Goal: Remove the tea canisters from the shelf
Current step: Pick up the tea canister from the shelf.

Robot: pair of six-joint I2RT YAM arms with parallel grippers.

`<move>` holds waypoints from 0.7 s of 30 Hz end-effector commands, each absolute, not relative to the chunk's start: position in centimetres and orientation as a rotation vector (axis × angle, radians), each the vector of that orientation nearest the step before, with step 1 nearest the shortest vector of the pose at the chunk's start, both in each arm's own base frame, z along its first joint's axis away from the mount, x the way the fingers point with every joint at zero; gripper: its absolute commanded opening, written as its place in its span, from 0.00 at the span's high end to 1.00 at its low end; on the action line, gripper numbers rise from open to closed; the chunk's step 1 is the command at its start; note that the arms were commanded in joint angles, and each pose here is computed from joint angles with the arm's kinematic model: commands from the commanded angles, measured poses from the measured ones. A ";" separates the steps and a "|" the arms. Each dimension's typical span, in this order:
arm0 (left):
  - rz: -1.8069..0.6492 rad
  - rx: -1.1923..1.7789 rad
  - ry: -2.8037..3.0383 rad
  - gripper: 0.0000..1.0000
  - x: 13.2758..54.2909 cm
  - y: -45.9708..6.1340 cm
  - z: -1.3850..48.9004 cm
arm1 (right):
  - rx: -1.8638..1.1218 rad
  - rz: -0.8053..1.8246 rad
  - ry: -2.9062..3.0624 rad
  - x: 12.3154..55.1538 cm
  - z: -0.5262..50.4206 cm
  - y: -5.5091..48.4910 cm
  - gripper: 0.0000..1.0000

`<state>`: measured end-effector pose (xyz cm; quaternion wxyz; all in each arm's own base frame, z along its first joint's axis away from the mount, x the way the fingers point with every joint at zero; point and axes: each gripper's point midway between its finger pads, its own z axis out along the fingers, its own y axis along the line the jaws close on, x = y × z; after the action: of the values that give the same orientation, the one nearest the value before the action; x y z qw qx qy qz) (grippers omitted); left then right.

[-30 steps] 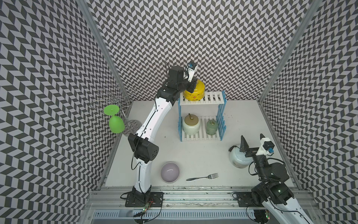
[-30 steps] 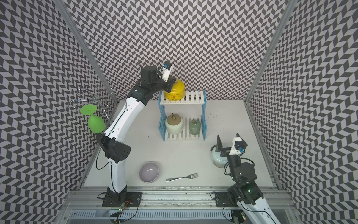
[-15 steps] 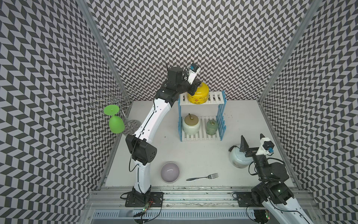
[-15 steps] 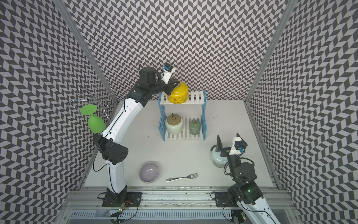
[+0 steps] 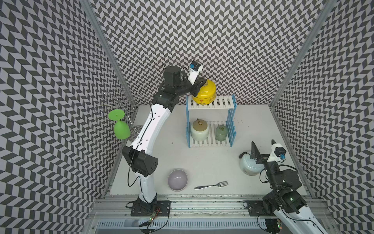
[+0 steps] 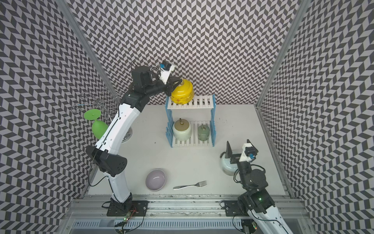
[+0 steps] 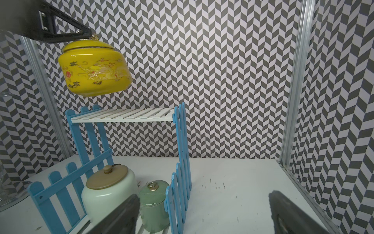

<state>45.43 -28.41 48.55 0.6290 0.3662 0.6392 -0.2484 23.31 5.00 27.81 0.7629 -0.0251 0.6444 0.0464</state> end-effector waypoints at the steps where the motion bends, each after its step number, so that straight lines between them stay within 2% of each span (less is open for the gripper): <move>1: -0.562 0.845 1.137 1.00 39.5 -27.2 58.1 | -0.048 0.109 1.368 23.2 28.4 5.0 0.00; 12: -0.592 0.938 1.020 1.00 32.3 -27.4 57.1 | -0.045 0.108 1.368 23.2 28.4 4.9 0.00; 21: -0.670 1.025 0.975 1.00 27.4 -29.3 52.8 | -0.048 0.108 1.366 23.2 28.4 5.0 0.00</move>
<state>31.02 -29.90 46.44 0.6270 0.4505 0.5544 -0.3108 23.31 5.01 27.81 0.7629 -0.0254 0.6444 0.0463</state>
